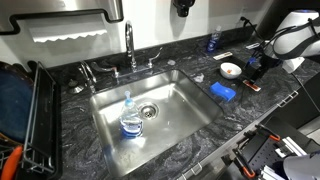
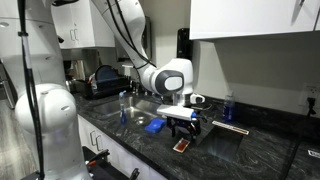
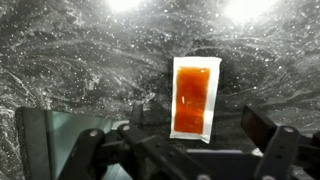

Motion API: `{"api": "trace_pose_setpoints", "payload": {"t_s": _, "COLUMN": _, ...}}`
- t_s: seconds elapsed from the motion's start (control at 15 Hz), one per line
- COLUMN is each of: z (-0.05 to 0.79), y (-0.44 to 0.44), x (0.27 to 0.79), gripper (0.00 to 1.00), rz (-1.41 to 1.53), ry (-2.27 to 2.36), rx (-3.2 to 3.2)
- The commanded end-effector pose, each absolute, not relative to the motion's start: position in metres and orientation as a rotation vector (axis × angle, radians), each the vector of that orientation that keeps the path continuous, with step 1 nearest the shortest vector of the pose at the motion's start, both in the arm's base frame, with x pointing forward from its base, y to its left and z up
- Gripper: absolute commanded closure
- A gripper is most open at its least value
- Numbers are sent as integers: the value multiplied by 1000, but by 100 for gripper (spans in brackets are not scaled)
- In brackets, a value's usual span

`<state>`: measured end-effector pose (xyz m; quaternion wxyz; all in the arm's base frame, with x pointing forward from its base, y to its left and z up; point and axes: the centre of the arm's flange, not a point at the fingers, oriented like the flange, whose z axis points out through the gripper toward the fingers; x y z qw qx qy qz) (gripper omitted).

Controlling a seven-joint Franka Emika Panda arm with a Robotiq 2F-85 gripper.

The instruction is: Put the ketchup packet into the white bowl

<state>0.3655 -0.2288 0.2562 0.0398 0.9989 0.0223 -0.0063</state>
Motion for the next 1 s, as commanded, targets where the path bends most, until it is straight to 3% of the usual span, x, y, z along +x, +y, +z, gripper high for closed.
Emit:
{"api": "trace_pose_setpoints", "payload": {"t_s": 0.0, "z": 239, "y": -244, "x": 372, "gripper": 0, "rz": -26, "ry": 112, "rx": 3080}}
{"api": "trace_pose_setpoints", "payload": {"t_s": 0.4, "z": 222, "y": -235, "x": 365, "gripper": 0, "rz": -14, "ry": 217, "rx": 3089}}
{"api": "trace_pose_setpoints", "payload": {"t_s": 0.47, "z": 220, "y": -233, "x": 365, "gripper": 25, "rz": 6, "ry": 220, "rx": 3090}}
{"api": "trace_pose_setpoints", "payload": {"t_s": 0.53, "z": 218, "y": -233, "x": 366, "gripper": 26, "rz": 18, "ry": 226, "rx": 3094}}
{"api": "trace_pose_setpoints", "payload": {"t_s": 0.93, "z": 213, "y": -231, "x": 370, "gripper": 68, "rz": 66, "ry": 227, "rx": 3101}}
